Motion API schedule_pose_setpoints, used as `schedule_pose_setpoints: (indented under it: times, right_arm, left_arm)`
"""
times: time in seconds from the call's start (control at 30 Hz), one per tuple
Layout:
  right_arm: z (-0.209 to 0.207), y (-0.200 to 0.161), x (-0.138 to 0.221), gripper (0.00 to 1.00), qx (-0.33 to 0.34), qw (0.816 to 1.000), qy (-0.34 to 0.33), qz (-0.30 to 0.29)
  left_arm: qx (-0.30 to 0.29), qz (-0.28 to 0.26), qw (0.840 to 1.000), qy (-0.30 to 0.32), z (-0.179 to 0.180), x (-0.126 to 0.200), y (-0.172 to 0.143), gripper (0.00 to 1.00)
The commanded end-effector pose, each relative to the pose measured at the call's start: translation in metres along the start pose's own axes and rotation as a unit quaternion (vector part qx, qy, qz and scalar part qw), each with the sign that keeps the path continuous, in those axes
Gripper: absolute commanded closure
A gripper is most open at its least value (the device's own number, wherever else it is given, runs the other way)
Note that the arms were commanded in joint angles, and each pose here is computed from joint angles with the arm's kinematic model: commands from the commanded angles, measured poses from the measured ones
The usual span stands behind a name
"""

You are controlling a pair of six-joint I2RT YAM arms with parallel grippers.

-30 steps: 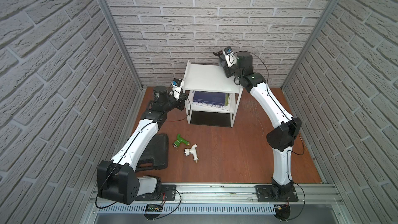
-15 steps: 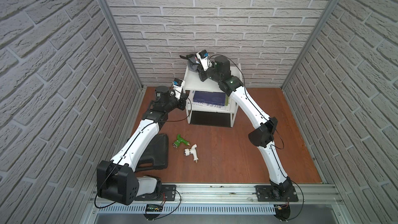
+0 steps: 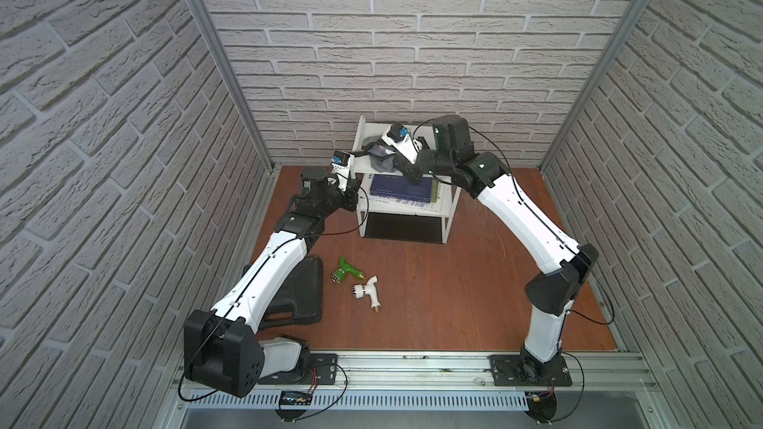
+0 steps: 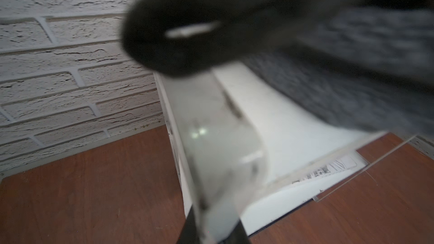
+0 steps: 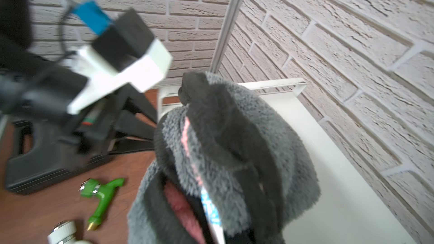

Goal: Wipe the bookshelf clean with a cloth
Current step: Wipe the dust from the shelf.

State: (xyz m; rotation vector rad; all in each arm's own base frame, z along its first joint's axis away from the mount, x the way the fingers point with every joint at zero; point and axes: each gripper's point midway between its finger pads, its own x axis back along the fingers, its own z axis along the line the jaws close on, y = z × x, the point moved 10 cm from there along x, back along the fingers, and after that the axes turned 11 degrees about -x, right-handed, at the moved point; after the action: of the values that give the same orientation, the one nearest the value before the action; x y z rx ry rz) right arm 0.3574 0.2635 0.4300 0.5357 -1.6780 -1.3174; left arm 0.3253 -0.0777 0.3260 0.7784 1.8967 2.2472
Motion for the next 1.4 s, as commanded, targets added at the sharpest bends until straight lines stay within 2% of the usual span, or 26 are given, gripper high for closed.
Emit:
schedule_pose_setpoints:
  times: [0.0, 0.07, 0.13, 0.23, 0.37, 0.43, 0.53, 0.63, 0.77, 0.97, 1.07, 1.17, 1.27, 1.33, 1.37]
  right_arm:
    - [0.03, -0.003, -0.007, 0.97, -0.029, 0.996, 0.088, 0.008]
    - [0.035, 0.001, -0.009, 0.97, -0.026, 0.998, 0.064, 0.012]
    - [0.025, 0.003, -0.004, 0.97, -0.037, 0.999, -0.018, 0.017]
    - [0.004, -0.006, 0.021, 0.97, -0.056, 0.992, -0.108, 0.031]
    - [-0.018, -0.028, 0.078, 0.98, -0.072, 0.97, -0.229, 0.03]
    - [-0.025, -0.045, 0.098, 0.97, -0.093, 0.964, -0.247, 0.036]
    - [-0.033, -0.058, 0.107, 0.97, -0.104, 0.952, -0.286, 0.042]
    - [-0.043, -0.061, 0.099, 0.97, -0.127, 0.938, -0.32, 0.043]
    - [-0.064, -0.053, 0.095, 0.97, -0.152, 0.896, -0.415, 0.034]
    - [-0.095, -0.06, 0.065, 0.98, -0.128, 0.828, -0.534, 0.108]
    - [-0.113, -0.062, 0.043, 0.97, -0.105, 0.806, -0.566, 0.14]
    - [-0.134, -0.078, 0.009, 0.97, -0.082, 0.791, -0.577, 0.186]
    - [-0.146, -0.087, -0.016, 0.97, -0.079, 0.791, -0.572, 0.205]
    - [-0.15, -0.089, -0.032, 0.97, -0.081, 0.803, -0.556, 0.199]
    - [-0.15, -0.089, -0.041, 0.98, -0.084, 0.821, -0.531, 0.193]
  left_arm:
    - [0.088, 0.039, 0.995, 0.005, -0.007, -0.005, -0.022, 1.0]
    - [0.088, 0.032, 0.996, 0.002, -0.01, -0.006, -0.021, 1.0]
    - [0.089, 0.029, 0.996, -0.001, -0.01, -0.007, -0.021, 1.0]
    - [0.09, 0.033, 0.995, -0.001, -0.009, -0.007, -0.02, 1.0]
    - [0.09, 0.033, 0.995, 0.008, -0.008, -0.003, -0.019, 1.0]
    - [0.09, 0.033, 0.995, 0.02, -0.006, -0.002, -0.023, 1.0]
    - [0.091, 0.037, 0.995, 0.027, -0.005, -0.002, -0.025, 1.0]
    - [0.085, 0.041, 0.995, 0.017, -0.005, -0.004, -0.024, 1.0]
    - [0.08, 0.042, 0.996, 0.021, -0.004, -0.003, -0.022, 1.0]
    - [0.077, 0.042, 0.996, 0.029, 0.0, 0.0, -0.021, 1.0]
    - [0.077, 0.045, 0.995, 0.036, 0.004, 0.001, -0.023, 1.0]
    - [0.079, 0.047, 0.995, 0.045, 0.008, 0.002, -0.024, 1.0]
    - [0.073, 0.055, 0.994, 0.056, 0.012, 0.004, -0.024, 1.0]
    - [0.067, 0.062, 0.994, 0.063, 0.013, 0.005, -0.022, 1.0]
    - [0.066, 0.064, 0.994, 0.063, 0.013, 0.005, -0.022, 1.0]
